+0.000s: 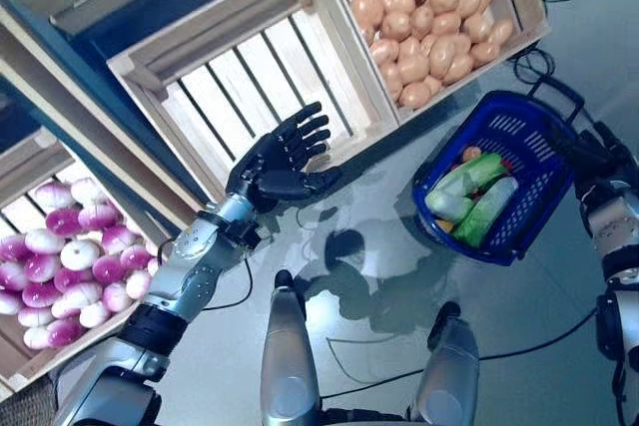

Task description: Put vegetables into the basket

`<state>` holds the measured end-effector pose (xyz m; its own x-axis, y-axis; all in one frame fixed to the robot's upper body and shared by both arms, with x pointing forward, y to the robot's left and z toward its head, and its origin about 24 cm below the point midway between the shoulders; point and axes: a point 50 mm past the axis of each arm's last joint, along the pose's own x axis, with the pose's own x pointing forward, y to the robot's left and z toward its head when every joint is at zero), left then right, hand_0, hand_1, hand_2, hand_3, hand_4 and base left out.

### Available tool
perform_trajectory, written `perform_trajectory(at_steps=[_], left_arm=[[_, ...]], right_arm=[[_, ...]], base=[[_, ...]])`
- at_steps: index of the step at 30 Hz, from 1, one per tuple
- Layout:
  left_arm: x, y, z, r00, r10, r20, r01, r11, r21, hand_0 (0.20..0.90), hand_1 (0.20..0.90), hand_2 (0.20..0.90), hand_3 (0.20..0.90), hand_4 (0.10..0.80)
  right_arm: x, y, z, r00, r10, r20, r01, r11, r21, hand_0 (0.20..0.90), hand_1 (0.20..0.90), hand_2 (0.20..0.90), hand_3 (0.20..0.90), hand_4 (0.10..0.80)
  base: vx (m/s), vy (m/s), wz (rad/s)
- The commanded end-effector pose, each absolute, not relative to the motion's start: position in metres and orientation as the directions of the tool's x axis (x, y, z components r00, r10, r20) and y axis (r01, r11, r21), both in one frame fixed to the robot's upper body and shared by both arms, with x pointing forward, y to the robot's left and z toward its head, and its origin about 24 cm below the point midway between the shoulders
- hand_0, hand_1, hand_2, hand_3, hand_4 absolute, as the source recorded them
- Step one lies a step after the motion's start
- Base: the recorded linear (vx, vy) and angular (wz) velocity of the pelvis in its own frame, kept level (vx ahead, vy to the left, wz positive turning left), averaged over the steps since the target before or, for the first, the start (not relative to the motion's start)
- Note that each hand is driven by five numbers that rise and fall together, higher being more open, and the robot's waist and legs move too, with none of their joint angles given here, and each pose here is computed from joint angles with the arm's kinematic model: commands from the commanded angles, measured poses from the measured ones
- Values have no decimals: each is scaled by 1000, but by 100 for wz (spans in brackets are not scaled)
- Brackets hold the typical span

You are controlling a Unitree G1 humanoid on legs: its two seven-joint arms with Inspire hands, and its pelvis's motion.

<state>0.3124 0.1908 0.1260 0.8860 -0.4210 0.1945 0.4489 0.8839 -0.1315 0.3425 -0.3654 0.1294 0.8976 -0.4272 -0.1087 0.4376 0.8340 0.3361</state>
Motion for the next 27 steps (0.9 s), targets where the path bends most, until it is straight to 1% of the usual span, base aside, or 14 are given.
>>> perform_trajectory(at_steps=[1, 4, 8, 9, 10, 11, 14, 15, 17, 21, 23, 24, 25, 27], left_arm=[[307, 186, 130, 856, -432, 283, 482, 866, -136, 900, 900, 900, 900, 800], [304, 178, 111, 866, -446, 228, 485, 860, -159, 900, 900, 900, 900, 800], [289, 169, 66, 902, -419, 102, 431, 873, -229, 900, 900, 900, 900, 800], [289, 169, 65, 902, -419, 100, 431, 873, -229, 900, 900, 900, 900, 800], [279, 169, 41, 919, -392, 34, 387, 882, -270, 900, 900, 900, 900, 800], [276, 169, 36, 920, -391, 16, 380, 883, -274, 900, 900, 900, 900, 800], [247, 163, -6, 918, -377, -123, 326, 895, -306, 900, 900, 900, 900, 800], [244, 163, -9, 917, -375, -136, 321, 896, -308, 900, 900, 900, 900, 800], [230, 154, -30, 910, -354, -215, 274, 904, -327, 900, 900, 900, 900, 800], [219, 143, -50, 895, -334, -296, 210, 901, -380, 900, 900, 900, 900, 800], [218, 142, -52, 892, -332, -307, 205, 902, -381, 900, 900, 900, 900, 800], [216, 138, -56, 886, -333, -322, 199, 901, -386, 900, 900, 900, 900, 800], [215, 134, -58, 880, -342, -331, 202, 898, -391, 900, 900, 900, 900, 800], [216, 129, -57, 880, -350, -320, 218, 898, -381, 900, 900, 900, 900, 800]], right_arm=[[338, -358, 121, 950, -309, -47, 307, 897, 316, 900, 900, 900, 900, 800], [335, -343, 97, 967, -241, -77, 252, 890, 381, 900, 900, 900, 900, 800], [317, -293, 36, 986, -138, -96, 168, 829, 534, 900, 900, 900, 900, 800], [316, -293, 35, 986, -138, -98, 169, 828, 534, 900, 900, 900, 900, 800], [299, -266, 6, 988, -103, -117, 154, 764, 627, 900, 900, 900, 900, 800], [295, -262, 1, 988, -95, -124, 153, 752, 641, 900, 900, 900, 900, 800], [267, -199, -23, 993, -29, -114, 102, 686, 720, 900, 900, 900, 900, 800], [264, -195, -25, 993, -23, -114, 99, 683, 723, 900, 900, 900, 900, 800], [250, -161, -30, 992, 29, -124, 71, 686, 724, 900, 900, 900, 900, 800], [229, -128, -46, 969, 120, -216, 82, 669, 739, 900, 900, 900, 900, 800], [226, -123, -49, 963, 137, -232, 82, 670, 738, 900, 900, 900, 900, 800], [217, -117, -59, 948, 141, -284, 114, 685, 719, 900, 900, 900, 900, 800], [213, -115, -66, 930, 135, -343, 170, 667, 725, 900, 900, 900, 900, 800], [205, -108, -75, 900, 154, -409, 215, 659, 721, 900, 900, 900, 900, 800]], base=[[224, 62, -11], [228, 67, -5], [209, 76, -18], [98, 59, -7], [73, 42, -4], [103, 53, 4], [54, 11, -5], [16, -6, -21], [1, 7, -12], [8, 34, -12], [14, 36, -20], [19, 53, -22], [14, 58, -21], [-19, 42, -18]])
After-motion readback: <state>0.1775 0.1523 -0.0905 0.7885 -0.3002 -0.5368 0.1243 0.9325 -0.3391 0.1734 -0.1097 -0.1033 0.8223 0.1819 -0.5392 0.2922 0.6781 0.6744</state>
